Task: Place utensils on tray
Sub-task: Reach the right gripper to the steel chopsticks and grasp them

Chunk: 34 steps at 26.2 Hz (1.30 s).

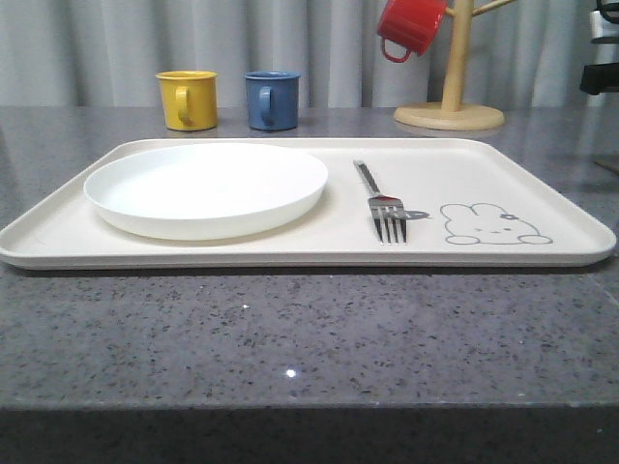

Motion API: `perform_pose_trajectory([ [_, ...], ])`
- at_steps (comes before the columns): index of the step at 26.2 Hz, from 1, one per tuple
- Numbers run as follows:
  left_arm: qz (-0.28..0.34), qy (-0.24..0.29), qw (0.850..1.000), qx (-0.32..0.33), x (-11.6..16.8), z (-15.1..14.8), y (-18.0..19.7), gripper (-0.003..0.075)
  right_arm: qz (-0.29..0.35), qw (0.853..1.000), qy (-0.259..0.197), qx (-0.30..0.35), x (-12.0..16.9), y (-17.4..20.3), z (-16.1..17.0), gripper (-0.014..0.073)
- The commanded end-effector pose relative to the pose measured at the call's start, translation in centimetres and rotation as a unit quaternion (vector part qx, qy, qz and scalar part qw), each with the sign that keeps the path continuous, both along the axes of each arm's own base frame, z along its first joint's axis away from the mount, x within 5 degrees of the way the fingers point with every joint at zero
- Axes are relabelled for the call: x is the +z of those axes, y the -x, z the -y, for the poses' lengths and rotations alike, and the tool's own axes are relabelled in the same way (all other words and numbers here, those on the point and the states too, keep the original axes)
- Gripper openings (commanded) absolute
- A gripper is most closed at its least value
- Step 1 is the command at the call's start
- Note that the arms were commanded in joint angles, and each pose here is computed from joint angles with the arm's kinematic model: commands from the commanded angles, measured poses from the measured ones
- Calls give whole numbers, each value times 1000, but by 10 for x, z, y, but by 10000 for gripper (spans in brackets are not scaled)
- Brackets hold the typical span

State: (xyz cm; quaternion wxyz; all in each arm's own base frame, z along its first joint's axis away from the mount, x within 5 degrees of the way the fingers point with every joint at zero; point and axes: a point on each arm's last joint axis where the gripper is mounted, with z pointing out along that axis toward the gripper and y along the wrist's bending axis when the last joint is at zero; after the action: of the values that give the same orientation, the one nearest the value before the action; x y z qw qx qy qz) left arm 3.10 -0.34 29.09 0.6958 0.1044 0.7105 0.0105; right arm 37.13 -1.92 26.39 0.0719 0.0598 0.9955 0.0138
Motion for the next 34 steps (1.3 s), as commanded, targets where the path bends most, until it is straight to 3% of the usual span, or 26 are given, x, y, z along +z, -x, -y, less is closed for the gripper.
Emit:
perform_pose_trajectory([
  [1, 44, 15, 999, -4, 15, 0, 1, -18, 30, 1000, 4, 4, 15, 0, 3, 331],
  [6, 44, 15, 999, -4, 15, 0, 1, -18, 27, 1000, 4, 4, 12, -2, 3, 301],
  [10, 44, 15, 999, -4, 15, 0, 1, -18, 25, 1000, 4, 4, 12, -1, 3, 123],
  [12, 44, 15, 999, -4, 15, 0, 1, -18, 25, 1000, 3, 3, 12, -1, 3, 78],
  [16, 44, 15, 999, -4, 15, 0, 1, -18, 43, 999, 8, 3, 28, 4, 3, 78],
  [20, 44, 15, 999, -4, 15, 0, 1, -18, 86, 996, 1, -13, 66, 18, -5, 78],
  [24, 44, 15, 999, -4, 15, 0, 1, -18, 119, 993, -14, -6, 99, 28, -31, 78],
  [27, 44, 15, 999, -4, 15, 0, 1, -18, 126, 991, -31, 17, 108, 30, -61, 78],
  [34, 44, 15, 999, -4, 15, 0, 1, -18, 113, 990, -60, 57, 92, 29, -130, 78],
])
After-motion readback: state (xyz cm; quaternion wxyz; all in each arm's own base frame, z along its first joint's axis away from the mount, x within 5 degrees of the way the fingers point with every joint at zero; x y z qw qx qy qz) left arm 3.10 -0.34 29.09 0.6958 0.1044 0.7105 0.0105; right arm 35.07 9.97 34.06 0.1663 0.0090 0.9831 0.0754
